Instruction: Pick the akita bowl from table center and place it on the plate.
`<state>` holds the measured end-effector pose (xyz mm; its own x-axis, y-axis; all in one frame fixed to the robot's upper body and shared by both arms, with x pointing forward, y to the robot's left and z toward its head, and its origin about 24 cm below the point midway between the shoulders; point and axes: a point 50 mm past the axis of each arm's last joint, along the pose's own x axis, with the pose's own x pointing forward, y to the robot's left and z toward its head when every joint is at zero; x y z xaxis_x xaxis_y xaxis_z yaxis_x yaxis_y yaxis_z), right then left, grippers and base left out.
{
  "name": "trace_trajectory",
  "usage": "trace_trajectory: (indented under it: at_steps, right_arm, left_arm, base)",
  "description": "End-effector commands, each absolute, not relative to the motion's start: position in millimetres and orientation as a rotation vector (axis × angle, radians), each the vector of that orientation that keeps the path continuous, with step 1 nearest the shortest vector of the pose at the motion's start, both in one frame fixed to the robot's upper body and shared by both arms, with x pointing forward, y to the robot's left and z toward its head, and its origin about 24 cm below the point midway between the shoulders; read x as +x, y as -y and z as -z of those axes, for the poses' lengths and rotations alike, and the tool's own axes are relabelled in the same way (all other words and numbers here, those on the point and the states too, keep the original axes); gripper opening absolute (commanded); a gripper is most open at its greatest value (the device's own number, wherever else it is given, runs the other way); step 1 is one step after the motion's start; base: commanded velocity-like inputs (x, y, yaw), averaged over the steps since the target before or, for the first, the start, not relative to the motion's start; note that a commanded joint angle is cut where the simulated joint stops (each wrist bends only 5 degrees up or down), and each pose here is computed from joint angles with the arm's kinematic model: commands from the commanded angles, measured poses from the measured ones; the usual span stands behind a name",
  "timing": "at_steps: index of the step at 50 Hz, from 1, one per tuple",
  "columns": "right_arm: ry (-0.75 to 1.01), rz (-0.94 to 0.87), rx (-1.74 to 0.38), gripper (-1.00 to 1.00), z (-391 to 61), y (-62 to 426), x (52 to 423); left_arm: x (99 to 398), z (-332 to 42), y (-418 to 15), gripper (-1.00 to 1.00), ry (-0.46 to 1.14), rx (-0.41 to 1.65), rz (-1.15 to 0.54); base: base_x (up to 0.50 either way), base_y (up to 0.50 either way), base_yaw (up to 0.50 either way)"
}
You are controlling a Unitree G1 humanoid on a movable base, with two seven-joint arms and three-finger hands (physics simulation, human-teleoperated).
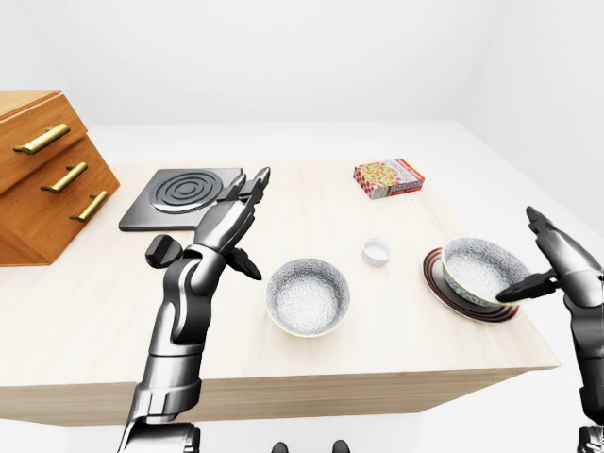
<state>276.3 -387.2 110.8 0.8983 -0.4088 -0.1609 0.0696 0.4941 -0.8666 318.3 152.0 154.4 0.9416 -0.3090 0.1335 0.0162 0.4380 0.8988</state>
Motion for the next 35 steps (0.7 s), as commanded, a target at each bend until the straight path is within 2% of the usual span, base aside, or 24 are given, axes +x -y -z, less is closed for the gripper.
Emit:
trace_trajectory:
  at_steps: [1, 4, 11, 14, 18, 29, 35]
  right_arm:
    - [-0.111, 0.179, -1.048, 1.0, -178, 340, 244]
    - [-0.05, 0.131, -1.043, 1.0, -191, 329, 234]
    - [0.295, -0.043, -1.022, 1.0, -226, 255, 237]
    - [0.401, -0.074, -0.945, 1.0, -230, 235, 245]
    - [0.548, -0.073, -0.729, 1.0, -233, 214, 257]
    - [0.596, -0.047, -0.355, 1.0, -214, 195, 269]
    - [0.567, -0.033, -0.263, 1.0, -204, 196, 273]
  left_arm:
    - [305, -157, -144, 1.0, 0.333, 1.108, 0.218]
    - [297, -158, -141, 1.0, 0.336, 1.106, 0.216]
    - [283, -160, -136, 1.0, 0.334, 1.061, 0.205]
    - [282, -162, -136, 1.0, 0.338, 1.037, 0.196]
    - [283, -165, -138, 1.0, 0.339, 0.964, 0.178]
    - [289, -183, -150, 1.0, 0.408, 0.793, 0.083]
    - [291, -186, -153, 1.0, 0.431, 0.764, 0.061]
  base:
    - [0.0, 0.0, 0.0]
    - [0.0, 0.0, 0.0]
    - [0.0, 0.0, 0.0]
    - [0.0, 0.0, 0.0]
    - [0.0, 0.0, 0.0]
    - [0.0, 0.0, 0.0]
    - [0.0, 0.0, 0.0]
